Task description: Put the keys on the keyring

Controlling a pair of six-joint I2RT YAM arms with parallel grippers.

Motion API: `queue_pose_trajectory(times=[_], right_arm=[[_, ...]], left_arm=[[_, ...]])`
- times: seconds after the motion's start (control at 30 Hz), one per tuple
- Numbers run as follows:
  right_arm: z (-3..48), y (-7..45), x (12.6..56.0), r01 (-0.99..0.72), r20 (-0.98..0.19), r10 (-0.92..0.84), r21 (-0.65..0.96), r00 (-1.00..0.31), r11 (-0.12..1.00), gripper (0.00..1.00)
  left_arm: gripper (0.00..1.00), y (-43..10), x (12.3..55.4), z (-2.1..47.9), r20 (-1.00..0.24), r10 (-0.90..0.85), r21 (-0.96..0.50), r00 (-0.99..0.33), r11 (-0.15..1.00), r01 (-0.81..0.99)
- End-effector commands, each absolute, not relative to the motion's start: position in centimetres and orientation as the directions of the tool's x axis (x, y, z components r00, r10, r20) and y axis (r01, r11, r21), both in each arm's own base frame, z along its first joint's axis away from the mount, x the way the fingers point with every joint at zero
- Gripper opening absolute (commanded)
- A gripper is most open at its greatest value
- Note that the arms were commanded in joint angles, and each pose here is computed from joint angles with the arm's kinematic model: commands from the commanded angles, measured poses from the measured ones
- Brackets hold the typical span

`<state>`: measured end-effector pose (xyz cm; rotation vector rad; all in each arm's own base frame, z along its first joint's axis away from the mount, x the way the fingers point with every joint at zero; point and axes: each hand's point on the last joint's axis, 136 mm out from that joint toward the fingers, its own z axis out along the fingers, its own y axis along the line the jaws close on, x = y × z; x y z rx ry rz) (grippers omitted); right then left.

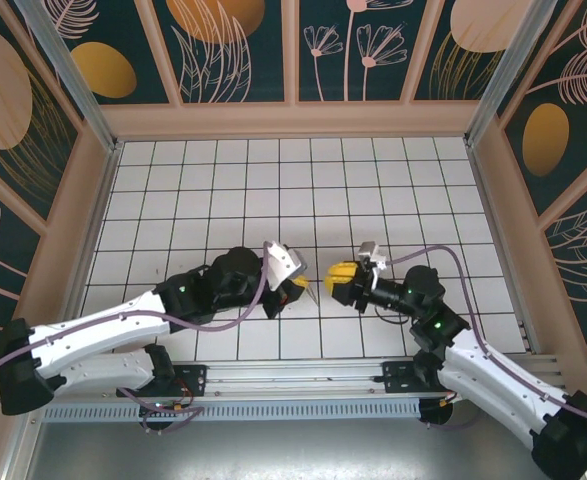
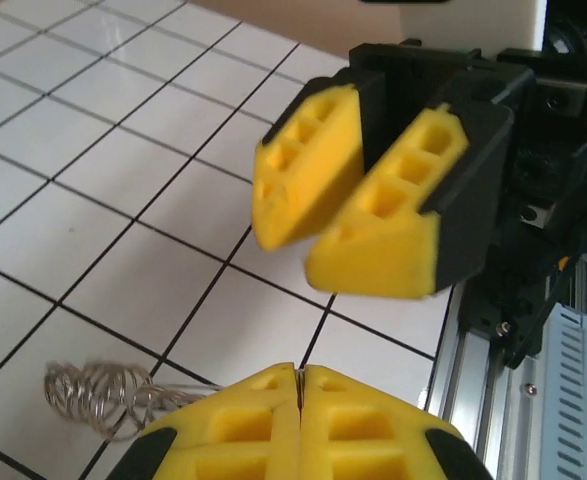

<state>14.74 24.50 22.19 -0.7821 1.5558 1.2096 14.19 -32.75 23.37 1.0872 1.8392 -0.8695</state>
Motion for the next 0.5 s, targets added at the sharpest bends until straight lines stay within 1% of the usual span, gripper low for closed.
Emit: queue_pose_trajectory(times=[0.0, 0.17, 0.37, 0.47], right_arm=[[25.9, 25.6, 12.4, -0.969, -0.983, 0.113, 0.165, -0.146, 0.183, 0.29], [26.4, 27.2, 11.2, -0.988, -0.994, 0.06, 0.1, -0.093, 0.118, 0.29], [27.8, 28.1, 9.5, -0.999, -0.997, 0.063, 0.037, -0.035, 0.032, 0.27], [28.5, 28.2, 9.0, -1.0, -0.996, 0.085, 0.016, -0.015, 0.012, 0.23]], left_arm=[[0.0, -32.9, 12.6, 27.8, -0.964, 0.229, -0.07, -0.135, 0.271, 0.96], [0.0, -32.3, 11.5, 29.3, -0.979, 0.2, 0.007, -0.036, 0.209, 0.978], [0.0, -32.2, 10.5, 29.6, -0.98, 0.197, 0.019, -0.011, 0.151, 0.988], [0.0, -32.2, 10.3, 29.6, -0.982, 0.191, 0.013, -0.013, 0.136, 0.991]])
